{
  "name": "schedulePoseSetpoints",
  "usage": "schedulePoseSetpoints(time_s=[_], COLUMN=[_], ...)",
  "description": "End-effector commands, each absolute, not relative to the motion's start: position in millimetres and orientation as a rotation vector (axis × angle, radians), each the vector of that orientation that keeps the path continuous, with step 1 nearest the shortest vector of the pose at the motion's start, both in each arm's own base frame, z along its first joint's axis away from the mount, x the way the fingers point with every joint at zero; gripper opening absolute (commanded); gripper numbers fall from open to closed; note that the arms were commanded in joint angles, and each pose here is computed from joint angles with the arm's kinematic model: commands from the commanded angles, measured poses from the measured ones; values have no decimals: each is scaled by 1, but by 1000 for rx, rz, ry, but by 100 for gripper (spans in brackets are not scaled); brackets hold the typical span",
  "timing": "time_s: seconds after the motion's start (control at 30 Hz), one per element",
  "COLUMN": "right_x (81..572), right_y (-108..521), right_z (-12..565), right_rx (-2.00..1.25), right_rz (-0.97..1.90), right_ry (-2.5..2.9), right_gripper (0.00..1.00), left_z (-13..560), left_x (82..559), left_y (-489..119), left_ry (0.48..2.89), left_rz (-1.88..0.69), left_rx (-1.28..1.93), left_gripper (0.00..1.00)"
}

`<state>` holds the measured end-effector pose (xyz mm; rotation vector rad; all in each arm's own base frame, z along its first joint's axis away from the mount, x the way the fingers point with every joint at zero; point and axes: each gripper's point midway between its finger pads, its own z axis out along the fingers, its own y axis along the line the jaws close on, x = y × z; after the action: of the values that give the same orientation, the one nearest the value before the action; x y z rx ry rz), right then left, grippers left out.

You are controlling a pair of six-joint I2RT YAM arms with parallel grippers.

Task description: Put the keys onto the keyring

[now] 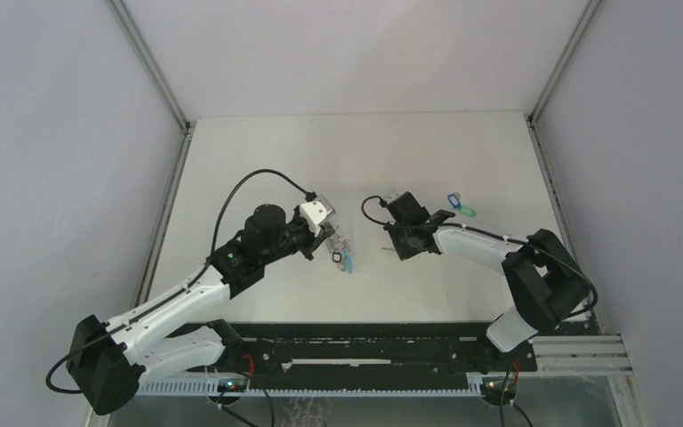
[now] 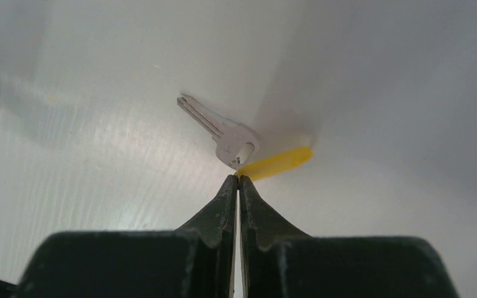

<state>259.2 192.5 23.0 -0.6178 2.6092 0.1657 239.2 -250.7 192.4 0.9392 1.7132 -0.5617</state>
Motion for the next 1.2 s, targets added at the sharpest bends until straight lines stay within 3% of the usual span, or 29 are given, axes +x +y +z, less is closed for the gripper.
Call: schedulePoseSetpoints(time_s=[0.0, 0.53, 1.17], right_x=[259, 209, 279], right_y=[185, 148, 185], right_z=[64, 79, 36], right_rx=[-555, -482, -677], right_rz=[122, -26, -62], right_ry=[2581, 2862, 2928], right_gripper=[0, 0, 0], left_z=[217, 214, 211], left_x=[238, 239, 237], left_y=[-256, -257, -258], left_ry=[1617, 1624, 1633], left_rz=[-584, -584, -589], left_rx=[936, 943, 963], left_gripper=[0, 0, 0])
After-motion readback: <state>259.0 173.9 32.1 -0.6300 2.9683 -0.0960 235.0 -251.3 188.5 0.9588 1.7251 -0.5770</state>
